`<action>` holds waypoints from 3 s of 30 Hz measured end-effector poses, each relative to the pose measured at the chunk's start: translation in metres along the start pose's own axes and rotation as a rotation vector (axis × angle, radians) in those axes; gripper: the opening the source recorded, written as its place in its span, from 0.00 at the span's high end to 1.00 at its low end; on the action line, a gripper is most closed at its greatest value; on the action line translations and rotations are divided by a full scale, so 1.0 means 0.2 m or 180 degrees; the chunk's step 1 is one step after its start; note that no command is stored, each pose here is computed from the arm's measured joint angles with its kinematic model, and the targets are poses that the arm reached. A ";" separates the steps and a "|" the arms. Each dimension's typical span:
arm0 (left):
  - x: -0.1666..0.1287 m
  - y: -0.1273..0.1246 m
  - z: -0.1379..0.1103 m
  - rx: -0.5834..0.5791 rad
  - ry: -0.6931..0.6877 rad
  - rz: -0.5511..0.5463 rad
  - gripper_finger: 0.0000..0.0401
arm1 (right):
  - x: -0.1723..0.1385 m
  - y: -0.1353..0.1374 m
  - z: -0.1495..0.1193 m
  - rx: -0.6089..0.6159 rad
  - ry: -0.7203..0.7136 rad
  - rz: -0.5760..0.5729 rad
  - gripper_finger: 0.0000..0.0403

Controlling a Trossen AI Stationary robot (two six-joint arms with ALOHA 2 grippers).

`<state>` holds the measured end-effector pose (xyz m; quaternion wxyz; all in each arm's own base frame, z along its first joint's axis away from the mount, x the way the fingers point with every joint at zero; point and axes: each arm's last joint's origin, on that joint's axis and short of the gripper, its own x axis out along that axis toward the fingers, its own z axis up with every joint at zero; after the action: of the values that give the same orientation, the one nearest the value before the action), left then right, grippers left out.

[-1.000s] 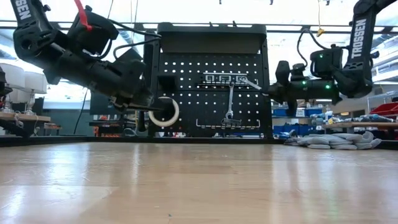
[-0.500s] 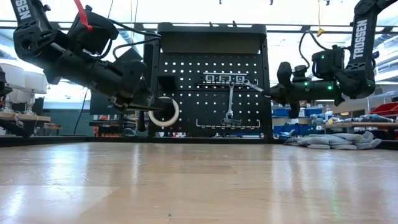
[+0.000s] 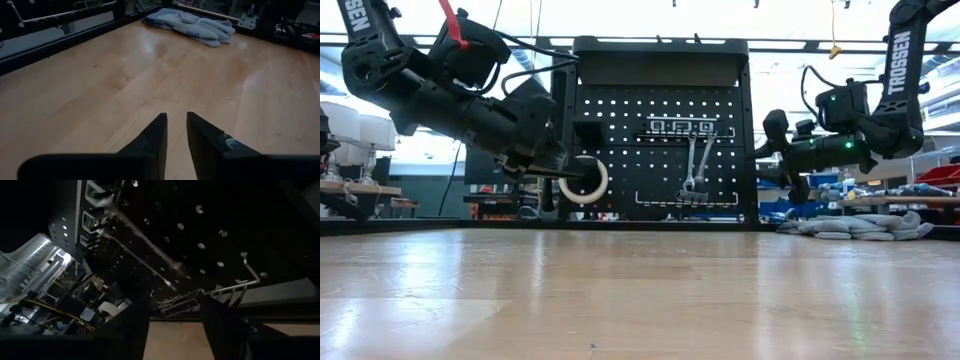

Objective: Hang tools onto peg board
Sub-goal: Remove the black safety glasses from the black pegboard

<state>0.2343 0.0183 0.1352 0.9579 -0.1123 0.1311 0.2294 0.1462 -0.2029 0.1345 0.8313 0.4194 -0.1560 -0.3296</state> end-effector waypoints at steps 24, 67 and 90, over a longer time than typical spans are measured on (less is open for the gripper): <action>-0.06 -0.04 0.08 0.0152 -0.0362 0.0182 0.81 | -0.04 0.27 -0.31 -0.1897 0.1031 0.1925 0.54; -0.27 -0.10 1.13 0.1073 -0.0188 0.0629 0.81 | 0.20 1.00 -0.24 -0.2866 0.1275 0.1245 0.63; -0.24 0.34 1.91 0.1241 0.0000 0.1172 0.81 | 0.17 1.56 0.39 -0.3536 0.1097 0.1067 0.63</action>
<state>0.2370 0.1617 0.4989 0.9035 0.1001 0.1910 0.3703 0.2599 -0.1371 0.4303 0.9798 -0.0604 0.1124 -0.1537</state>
